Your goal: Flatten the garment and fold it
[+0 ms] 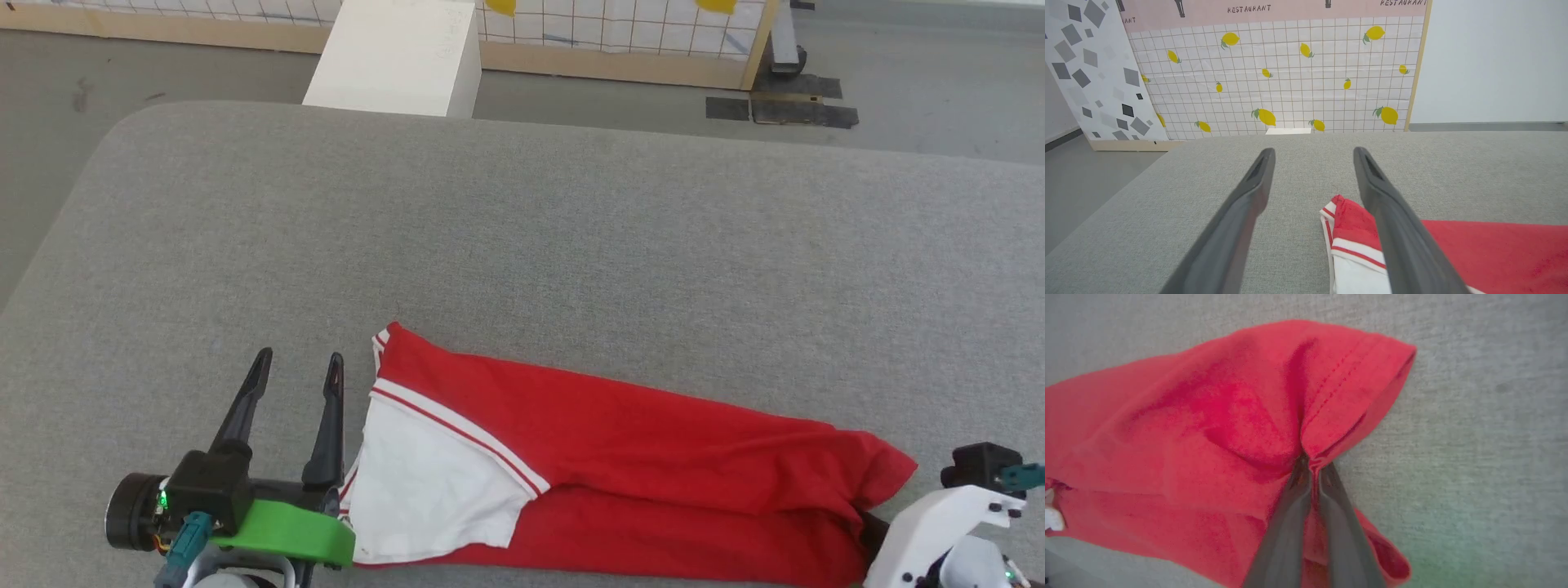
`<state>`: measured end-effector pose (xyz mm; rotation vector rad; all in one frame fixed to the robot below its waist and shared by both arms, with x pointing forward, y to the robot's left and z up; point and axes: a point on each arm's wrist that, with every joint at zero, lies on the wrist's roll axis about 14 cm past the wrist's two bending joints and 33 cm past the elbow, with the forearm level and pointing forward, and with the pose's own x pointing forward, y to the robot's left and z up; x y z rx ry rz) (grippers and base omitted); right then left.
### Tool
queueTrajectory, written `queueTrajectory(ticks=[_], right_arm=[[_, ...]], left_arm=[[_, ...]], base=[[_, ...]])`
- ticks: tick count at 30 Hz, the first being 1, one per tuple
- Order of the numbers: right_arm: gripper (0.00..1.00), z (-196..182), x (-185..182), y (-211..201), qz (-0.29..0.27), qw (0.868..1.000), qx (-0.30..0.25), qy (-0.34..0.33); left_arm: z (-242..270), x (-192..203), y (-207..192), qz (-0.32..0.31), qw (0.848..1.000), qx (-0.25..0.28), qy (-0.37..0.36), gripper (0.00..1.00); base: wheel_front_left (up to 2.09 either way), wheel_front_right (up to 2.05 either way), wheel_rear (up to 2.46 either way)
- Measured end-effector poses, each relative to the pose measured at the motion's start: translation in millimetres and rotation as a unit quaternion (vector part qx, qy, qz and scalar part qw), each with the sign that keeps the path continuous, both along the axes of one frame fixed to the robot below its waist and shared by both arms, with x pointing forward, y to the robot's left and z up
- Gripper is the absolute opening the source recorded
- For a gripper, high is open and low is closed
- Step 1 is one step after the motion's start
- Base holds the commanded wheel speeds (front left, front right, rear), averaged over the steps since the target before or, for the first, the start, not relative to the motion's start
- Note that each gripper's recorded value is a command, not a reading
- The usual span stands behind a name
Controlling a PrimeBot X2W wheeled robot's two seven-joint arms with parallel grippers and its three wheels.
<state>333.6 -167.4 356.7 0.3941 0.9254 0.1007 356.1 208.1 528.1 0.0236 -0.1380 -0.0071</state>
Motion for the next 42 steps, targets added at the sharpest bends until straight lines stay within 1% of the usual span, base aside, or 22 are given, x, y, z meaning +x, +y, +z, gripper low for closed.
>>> queueTrajectory(ticks=[4, 9, 13, 18, 21, 24, 29, 35, 39, 42], right_arm=[[0.0, 6, 3, -2, -0.011, 1.0, -0.006, -0.02], [0.0, 14, 6, -21, -0.042, 0.998, -0.018, -0.043], [0.0, 24, 10, -57, -0.071, 0.994, -0.055, -0.064], [0.0, 36, 13, -103, -0.11, 0.986, -0.1, -0.08], [0.0, 39, 10, -120, -0.124, 0.982, -0.116, -0.079], [0.0, 41, 9, -125, -0.129, 0.981, -0.119, -0.081], [0.0, 52, 13, -104, -0.099, 0.986, -0.099, -0.09], [0.0, 74, 9, -52, -0.018, 0.992, -0.059, -0.108], [0.0, 88, 5, -14, 0.03, 0.993, -0.02, -0.115], [0.0, 98, 3, 17, 0.069, 0.991, 0.013, -0.118]], left_arm=[[2, -1, 0, -0.001, 1.0, -0.002, -0.003, 1.0], [5, -2, -1, -0.003, 1.0, 0.0, -0.009, 1.0], [7, -3, -2, -0.006, 1.0, 0.0, -0.012, 1.0], [9, -3, -4, -0.008, 1.0, -0.002, -0.015, 1.0], [9, -5, -5, -0.009, 1.0, -0.002, -0.015, 1.0], [7, -7, -6, -0.012, 1.0, -0.004, -0.013, 1.0], [8, -11, -6, -0.012, 1.0, -0.005, -0.015, 1.0], [9, -17, -7, -0.012, 1.0, -0.009, -0.018, 1.0], [10, -19, -7, -0.01, 1.0, -0.011, -0.019, 1.0], [10, -21, -6, -0.007, 1.0, -0.013, -0.019, 1.0]], base=[[0.0, 0.0, 0.0], [0.0, 0.0, 0.0], [0.0, 0.0, 0.0], [0.0, 0.0, 0.0], [0.0, 0.0, 0.0], [0.0, 0.0, 0.0], [0.0, 0.0, 0.0], [0.0, 0.0, 0.0], [0.0, 0.0, 0.0], [0.0, 0.0, 0.0]])
